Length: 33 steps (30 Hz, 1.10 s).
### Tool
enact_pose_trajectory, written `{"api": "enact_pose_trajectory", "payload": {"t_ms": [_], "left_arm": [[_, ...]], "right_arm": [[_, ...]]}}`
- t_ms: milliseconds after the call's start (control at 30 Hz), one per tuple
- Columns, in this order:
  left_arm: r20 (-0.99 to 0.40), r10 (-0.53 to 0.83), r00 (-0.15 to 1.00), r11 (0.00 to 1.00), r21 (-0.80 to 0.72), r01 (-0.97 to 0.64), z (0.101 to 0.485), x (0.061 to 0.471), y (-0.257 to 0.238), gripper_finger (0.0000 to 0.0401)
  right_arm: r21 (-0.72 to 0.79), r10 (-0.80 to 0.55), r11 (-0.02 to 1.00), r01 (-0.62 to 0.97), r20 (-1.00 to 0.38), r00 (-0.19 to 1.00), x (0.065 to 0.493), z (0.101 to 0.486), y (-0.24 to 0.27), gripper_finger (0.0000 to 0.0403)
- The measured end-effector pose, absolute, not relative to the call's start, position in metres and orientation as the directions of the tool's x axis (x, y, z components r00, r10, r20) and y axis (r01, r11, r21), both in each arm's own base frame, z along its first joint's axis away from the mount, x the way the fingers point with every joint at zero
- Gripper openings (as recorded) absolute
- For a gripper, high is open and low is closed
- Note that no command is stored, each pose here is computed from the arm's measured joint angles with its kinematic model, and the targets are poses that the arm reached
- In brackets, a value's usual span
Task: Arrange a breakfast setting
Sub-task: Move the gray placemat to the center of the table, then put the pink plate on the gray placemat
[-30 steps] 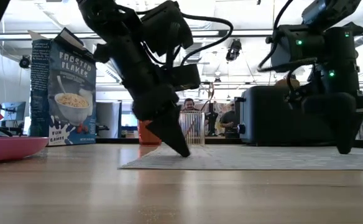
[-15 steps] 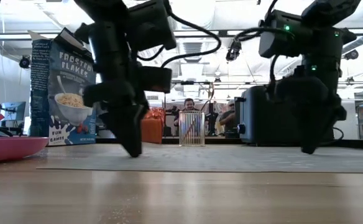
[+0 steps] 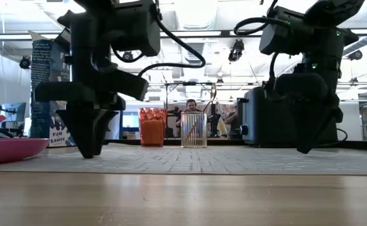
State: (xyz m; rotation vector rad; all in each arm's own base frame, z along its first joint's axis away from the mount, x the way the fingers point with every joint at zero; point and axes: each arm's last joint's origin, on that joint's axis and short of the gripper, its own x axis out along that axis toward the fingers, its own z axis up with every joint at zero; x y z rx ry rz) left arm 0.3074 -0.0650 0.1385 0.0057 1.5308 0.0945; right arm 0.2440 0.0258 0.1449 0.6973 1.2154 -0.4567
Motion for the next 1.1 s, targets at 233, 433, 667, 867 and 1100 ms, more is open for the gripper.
{"api": "enact_pose_trajectory", "payload": {"t_ms": [233,433,667,867,1100], "left_arm": [[-0.998,0.051,0.033,0.998,0.05,-0.049,0.144,0.302,-0.068,0.0123],[-0.993,0.042,0.108,0.999,0.04,-0.019,0.159,0.306,-0.068,0.0123],[-0.979,0.025,0.204,1.0,0.024,-0.005,0.188,0.3,-0.067,0.0123],[-0.956,0.001,0.294,0.997,-0.022,-0.078,0.215,0.29,-0.067,0.0123],[-0.934,-0.116,0.338,0.974,-0.173,-0.145,0.236,0.277,-0.079,0.0123]], "right_arm": [[0.252,0.062,0.713,0.655,-0.952,0.299,0.244,0.145,0.026,0.0065],[0.263,0.082,0.719,0.643,-0.951,0.298,0.244,0.145,0.027,0.0065],[0.31,0.142,0.716,0.626,-0.942,0.304,0.243,0.149,0.029,0.0066],[0.352,0.151,0.726,0.591,-0.92,0.363,0.24,0.163,0.028,0.0072],[0.407,0.15,0.737,0.54,-0.877,0.456,0.233,0.185,0.027,0.0073]]}}
